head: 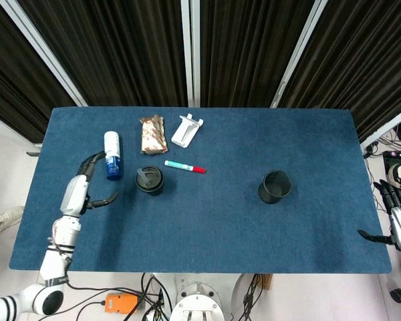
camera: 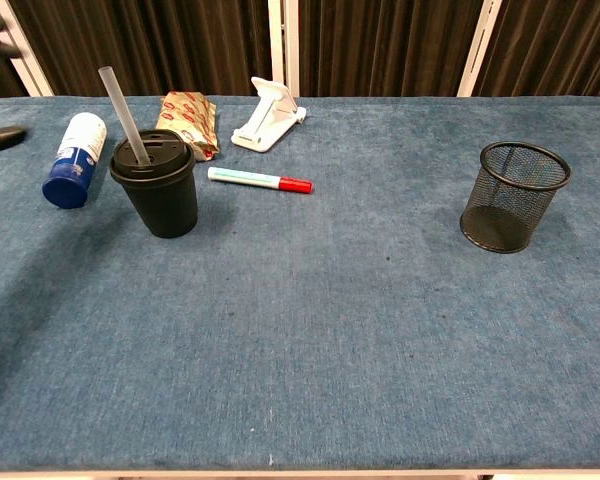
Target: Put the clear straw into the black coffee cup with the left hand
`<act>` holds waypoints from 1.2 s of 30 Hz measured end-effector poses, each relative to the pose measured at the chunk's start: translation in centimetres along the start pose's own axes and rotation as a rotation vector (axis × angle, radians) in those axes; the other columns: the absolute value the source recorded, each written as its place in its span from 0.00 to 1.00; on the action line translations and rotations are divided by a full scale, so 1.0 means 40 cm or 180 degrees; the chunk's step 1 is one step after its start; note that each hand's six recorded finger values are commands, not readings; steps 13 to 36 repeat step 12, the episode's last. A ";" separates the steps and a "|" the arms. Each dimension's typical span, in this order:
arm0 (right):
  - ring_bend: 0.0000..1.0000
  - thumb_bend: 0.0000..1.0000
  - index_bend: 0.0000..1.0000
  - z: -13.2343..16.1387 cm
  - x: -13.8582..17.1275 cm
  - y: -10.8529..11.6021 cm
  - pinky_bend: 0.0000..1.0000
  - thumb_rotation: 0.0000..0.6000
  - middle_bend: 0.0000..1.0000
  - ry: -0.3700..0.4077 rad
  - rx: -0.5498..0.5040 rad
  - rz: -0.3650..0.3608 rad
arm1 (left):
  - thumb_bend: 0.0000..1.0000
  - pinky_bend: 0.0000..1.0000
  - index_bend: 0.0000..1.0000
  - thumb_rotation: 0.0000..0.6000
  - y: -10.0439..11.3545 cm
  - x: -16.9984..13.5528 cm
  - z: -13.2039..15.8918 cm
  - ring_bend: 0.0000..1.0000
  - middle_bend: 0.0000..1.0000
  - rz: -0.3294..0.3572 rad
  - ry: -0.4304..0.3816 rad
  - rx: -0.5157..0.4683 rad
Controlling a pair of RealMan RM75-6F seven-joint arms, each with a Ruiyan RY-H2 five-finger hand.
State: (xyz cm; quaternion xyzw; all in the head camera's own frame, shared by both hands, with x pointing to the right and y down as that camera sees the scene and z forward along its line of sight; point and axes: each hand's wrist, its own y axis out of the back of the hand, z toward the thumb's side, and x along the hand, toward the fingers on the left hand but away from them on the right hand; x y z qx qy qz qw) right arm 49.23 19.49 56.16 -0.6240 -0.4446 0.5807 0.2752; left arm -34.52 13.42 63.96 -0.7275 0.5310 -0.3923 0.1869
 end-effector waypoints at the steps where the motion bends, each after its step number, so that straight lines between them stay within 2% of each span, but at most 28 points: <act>1: 0.00 0.13 0.00 0.000 0.000 0.006 0.02 1.00 0.06 0.0011 -0.0013 -0.0029 | 0.15 0.00 0.04 1.00 0.026 -0.015 -0.016 0.00 0.09 0.0018 0.0052 0.0162; 6: 0.00 0.13 0.00 0.005 0.001 0.022 0.02 1.00 0.06 0.0075 -0.0024 -0.0124 | 0.15 0.00 0.07 1.00 0.176 -0.130 -0.111 0.00 0.09 0.0220 0.0452 0.1025; 9: 0.00 0.13 0.00 0.009 0.003 0.022 0.02 1.00 0.06 0.0101 -0.0029 -0.0133 | 0.15 0.00 0.07 1.00 0.232 -0.201 -0.151 0.00 0.09 0.0329 0.0658 0.1267; 12: 0.00 0.13 0.00 0.015 0.007 0.020 0.02 1.00 0.06 0.0121 -0.0040 -0.0135 | 0.15 0.00 0.07 1.00 0.261 -0.256 -0.175 0.00 0.09 0.0394 0.0787 0.1350; 36: 0.00 0.13 0.00 0.015 0.007 0.020 0.02 1.00 0.06 0.0121 -0.0040 -0.0135 | 0.15 0.00 0.07 1.00 0.261 -0.256 -0.175 0.00 0.09 0.0394 0.0787 0.1350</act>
